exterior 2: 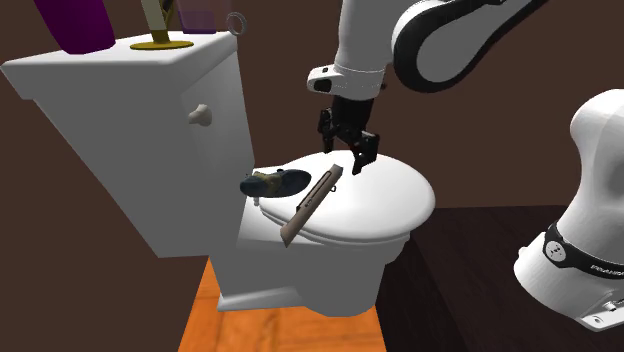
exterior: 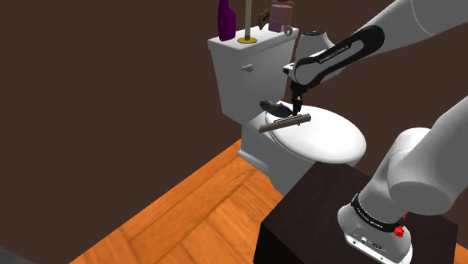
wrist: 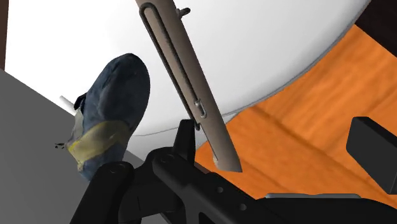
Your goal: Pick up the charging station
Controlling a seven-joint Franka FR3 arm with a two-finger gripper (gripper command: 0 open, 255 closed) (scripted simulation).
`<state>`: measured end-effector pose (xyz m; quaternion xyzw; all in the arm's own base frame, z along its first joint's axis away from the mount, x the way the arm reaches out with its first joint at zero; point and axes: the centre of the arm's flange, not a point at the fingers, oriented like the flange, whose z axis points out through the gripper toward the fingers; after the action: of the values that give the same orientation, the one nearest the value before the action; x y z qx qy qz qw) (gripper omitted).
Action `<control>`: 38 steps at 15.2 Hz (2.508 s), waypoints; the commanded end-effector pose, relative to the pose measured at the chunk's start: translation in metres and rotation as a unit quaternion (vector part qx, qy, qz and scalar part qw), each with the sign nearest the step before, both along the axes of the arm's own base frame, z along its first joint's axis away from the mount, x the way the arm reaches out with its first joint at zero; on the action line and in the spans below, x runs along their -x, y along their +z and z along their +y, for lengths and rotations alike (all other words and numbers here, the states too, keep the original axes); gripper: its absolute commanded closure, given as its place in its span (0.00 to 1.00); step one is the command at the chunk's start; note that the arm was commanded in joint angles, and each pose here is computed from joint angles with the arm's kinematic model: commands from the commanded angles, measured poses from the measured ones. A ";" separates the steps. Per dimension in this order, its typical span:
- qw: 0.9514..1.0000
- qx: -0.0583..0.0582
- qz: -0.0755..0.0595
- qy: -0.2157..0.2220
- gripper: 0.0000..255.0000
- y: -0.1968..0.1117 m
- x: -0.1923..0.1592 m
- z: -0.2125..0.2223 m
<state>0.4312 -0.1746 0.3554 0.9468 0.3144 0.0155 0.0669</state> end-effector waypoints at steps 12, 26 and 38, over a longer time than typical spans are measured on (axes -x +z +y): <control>0.988 0.034 0.032 0.146 0.00 -0.122 -0.065 -0.047; 0.988 0.034 0.032 0.146 1.00 -0.152 -0.065 -0.047; 0.988 0.034 0.032 0.146 1.00 -0.104 -0.065 -0.047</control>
<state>0.4969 -0.2227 0.2458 0.8878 0.4518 -0.0155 0.0864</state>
